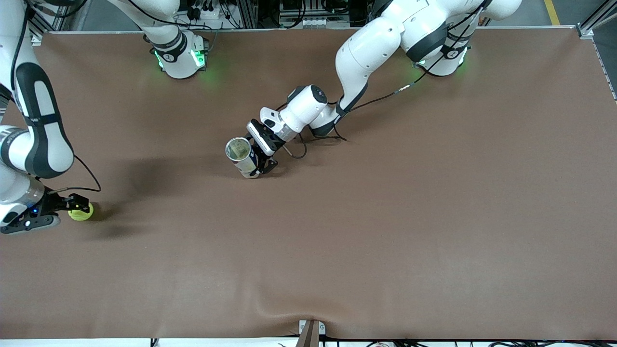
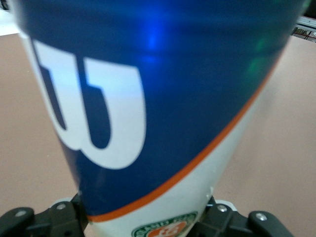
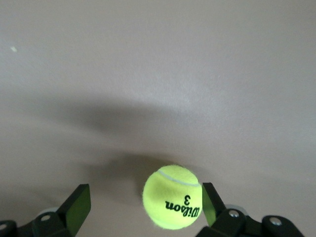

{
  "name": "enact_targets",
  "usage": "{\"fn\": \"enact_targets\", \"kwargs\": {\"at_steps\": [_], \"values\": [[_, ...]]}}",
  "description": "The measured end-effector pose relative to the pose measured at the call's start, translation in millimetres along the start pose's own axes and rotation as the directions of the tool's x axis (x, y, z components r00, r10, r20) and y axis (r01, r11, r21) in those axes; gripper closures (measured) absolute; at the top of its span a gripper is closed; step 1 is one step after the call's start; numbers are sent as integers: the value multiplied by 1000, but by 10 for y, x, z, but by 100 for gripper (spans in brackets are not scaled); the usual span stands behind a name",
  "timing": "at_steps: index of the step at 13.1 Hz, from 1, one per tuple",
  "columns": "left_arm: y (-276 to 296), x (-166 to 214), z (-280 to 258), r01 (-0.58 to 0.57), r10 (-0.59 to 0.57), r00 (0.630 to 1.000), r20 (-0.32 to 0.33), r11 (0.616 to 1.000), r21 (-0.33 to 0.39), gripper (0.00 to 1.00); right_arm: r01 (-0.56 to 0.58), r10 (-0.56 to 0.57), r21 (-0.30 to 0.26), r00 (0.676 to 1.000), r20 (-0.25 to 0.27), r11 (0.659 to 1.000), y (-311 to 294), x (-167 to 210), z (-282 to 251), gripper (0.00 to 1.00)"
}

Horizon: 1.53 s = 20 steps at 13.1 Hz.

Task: Insert tennis ball vertically with right arm
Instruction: 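Grasp the second tennis ball with the right gripper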

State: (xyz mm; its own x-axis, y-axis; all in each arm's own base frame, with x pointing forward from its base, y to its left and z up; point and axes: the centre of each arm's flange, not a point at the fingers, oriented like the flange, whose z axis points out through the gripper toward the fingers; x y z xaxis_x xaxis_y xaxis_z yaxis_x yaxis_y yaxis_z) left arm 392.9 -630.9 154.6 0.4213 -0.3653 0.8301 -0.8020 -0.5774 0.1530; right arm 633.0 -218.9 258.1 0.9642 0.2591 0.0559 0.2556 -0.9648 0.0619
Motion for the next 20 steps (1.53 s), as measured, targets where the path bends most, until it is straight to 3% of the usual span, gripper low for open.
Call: {"fn": "enact_targets", "kwargs": {"at_steps": [7,17,19,20], "values": [[3,-3,-1,0,0,1000,0,1000,0,17,4,-6,31,999,46,1000,92,-158,380,0],[4,-3,-1,0,0,1000,0,1000,0,17,0,-1,27,999,39,1000,331,-362,640,0],[4,-3,-1,0,0,1000,0,1000,0,17,0,-1,31,999,41,1000,323,-364,663,6],[4,-3,-1,0,0,1000,0,1000,0,17,0,-1,32,999,41,999,317,-363,671,17]]}}
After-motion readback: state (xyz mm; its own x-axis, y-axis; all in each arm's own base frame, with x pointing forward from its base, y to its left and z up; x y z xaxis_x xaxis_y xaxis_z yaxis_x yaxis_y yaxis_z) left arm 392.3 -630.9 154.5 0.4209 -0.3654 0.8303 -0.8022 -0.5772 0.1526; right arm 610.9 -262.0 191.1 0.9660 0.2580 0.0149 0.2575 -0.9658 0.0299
